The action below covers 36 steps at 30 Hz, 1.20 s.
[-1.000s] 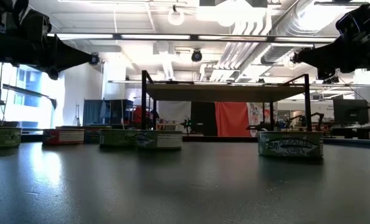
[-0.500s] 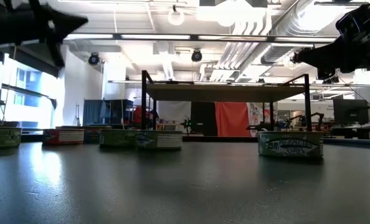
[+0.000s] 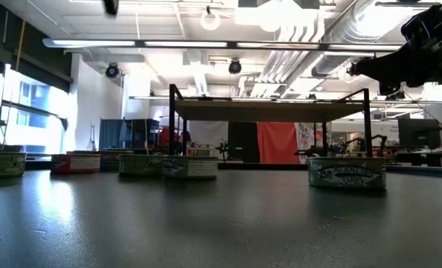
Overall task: Stack canned seafood by type on shelf
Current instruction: Put the green tuna can on the shelf
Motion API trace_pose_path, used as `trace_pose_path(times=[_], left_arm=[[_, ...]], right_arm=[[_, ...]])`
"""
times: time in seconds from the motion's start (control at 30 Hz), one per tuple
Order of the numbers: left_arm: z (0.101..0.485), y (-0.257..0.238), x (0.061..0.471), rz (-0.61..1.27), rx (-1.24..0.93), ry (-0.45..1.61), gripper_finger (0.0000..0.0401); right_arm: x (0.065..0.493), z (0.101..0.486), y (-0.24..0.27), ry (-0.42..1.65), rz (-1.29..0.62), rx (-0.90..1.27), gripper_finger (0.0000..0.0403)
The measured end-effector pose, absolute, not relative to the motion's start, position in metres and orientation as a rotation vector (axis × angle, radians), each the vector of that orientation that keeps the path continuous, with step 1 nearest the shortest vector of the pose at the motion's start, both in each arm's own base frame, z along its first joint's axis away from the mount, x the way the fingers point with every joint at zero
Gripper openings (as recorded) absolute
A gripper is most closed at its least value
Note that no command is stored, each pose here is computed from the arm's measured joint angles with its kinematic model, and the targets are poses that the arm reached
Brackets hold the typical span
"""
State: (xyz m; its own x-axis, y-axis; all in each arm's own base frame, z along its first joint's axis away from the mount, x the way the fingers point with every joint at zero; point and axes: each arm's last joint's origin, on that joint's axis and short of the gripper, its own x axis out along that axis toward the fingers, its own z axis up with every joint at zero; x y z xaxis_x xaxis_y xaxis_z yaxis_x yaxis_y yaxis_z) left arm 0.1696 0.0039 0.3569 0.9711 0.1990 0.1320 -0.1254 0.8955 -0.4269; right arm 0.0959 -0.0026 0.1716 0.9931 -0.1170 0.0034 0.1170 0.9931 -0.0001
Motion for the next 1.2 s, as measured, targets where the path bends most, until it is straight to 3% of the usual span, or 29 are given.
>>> trace_pose_path(times=[0.23, 0.33, 0.57, 0.73, 1.0, 1.2], left_arm=[[0.402, -0.002, 0.183, 0.112, -0.446, -0.273, 0.0216], [0.407, -0.006, 0.185, 0.092, -0.449, -0.283, 0.0219], [0.406, -0.009, 0.188, 0.079, -0.449, -0.267, 0.0217], [0.405, -0.009, 0.188, 0.086, -0.449, -0.265, 0.0216], [0.406, -0.009, 0.188, 0.090, -0.449, -0.266, 0.0216], [0.405, -0.009, 0.188, 0.090, -0.449, -0.265, 0.0216]], right_arm=[[0.096, 0.172, -0.003, -0.006, -0.137, 0.007, 0.0000], [0.096, 0.173, -0.003, -0.029, -0.119, 0.150, 0.0000], [0.087, 0.210, -0.006, -0.477, -0.071, 0.716, 0.0000], [0.087, 0.234, -0.005, -0.659, 0.036, 0.849, 0.0013], [0.123, 0.290, -0.002, -0.446, 0.045, 0.735, 0.0121], [0.158, 0.314, 0.001, 0.000, 0.097, 0.692, 0.0240]])
